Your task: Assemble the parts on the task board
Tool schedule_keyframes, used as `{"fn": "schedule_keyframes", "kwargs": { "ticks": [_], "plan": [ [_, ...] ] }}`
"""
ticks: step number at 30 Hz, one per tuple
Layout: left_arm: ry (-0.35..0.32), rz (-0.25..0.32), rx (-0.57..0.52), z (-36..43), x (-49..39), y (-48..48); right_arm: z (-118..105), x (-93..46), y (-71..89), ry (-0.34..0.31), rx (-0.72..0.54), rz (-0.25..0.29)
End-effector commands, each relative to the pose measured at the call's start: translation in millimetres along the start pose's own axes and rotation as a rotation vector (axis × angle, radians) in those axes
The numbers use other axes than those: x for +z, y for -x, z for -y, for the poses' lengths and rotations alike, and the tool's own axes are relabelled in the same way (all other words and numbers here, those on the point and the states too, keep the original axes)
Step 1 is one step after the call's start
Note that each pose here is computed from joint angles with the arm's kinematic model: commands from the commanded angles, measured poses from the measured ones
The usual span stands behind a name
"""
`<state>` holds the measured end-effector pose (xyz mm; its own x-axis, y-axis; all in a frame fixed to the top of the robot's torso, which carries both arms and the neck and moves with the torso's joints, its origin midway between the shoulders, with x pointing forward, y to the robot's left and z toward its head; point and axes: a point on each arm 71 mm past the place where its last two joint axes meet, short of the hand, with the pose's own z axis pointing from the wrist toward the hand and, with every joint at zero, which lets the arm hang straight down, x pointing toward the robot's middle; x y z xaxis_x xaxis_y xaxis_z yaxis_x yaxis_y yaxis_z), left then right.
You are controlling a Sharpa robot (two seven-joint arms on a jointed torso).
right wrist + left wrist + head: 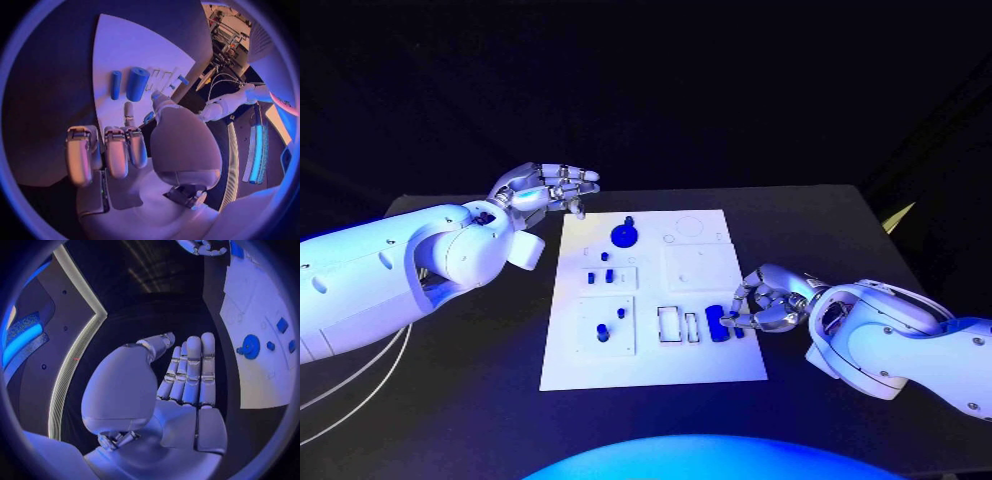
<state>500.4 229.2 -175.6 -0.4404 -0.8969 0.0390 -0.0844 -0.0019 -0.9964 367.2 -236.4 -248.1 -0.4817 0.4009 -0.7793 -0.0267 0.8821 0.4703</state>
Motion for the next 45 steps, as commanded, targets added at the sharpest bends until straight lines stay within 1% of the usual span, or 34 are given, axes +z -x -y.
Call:
{"fn": "schedule_keyframes", "kwargs": {
  "ticks": [1,26,39,42,45],
  "plan": [
    [-0.013,-0.019,-0.008,1.3,0.1,-2.6,0,2.3,-3.8,-0.005,-0.039,-0.007],
    [0.004,-0.039,-0.026,0.4,-1.5,-2.8,-4,18.3,-22.8,-0.014,-0.061,-0.022],
    [0.007,-0.042,-0.026,0.3,-2.3,-2.2,-6,24.2,-34.5,-0.036,-0.104,-0.053],
    [0.007,-0.041,-0.026,0.3,-2.5,-1.9,-6,24.7,-35.1,-0.039,-0.102,-0.044],
    [0.007,-0.040,-0.025,0.3,-2.6,-1.6,-7,24.6,-34.4,-0.034,-0.089,-0.022]
  ]
}}
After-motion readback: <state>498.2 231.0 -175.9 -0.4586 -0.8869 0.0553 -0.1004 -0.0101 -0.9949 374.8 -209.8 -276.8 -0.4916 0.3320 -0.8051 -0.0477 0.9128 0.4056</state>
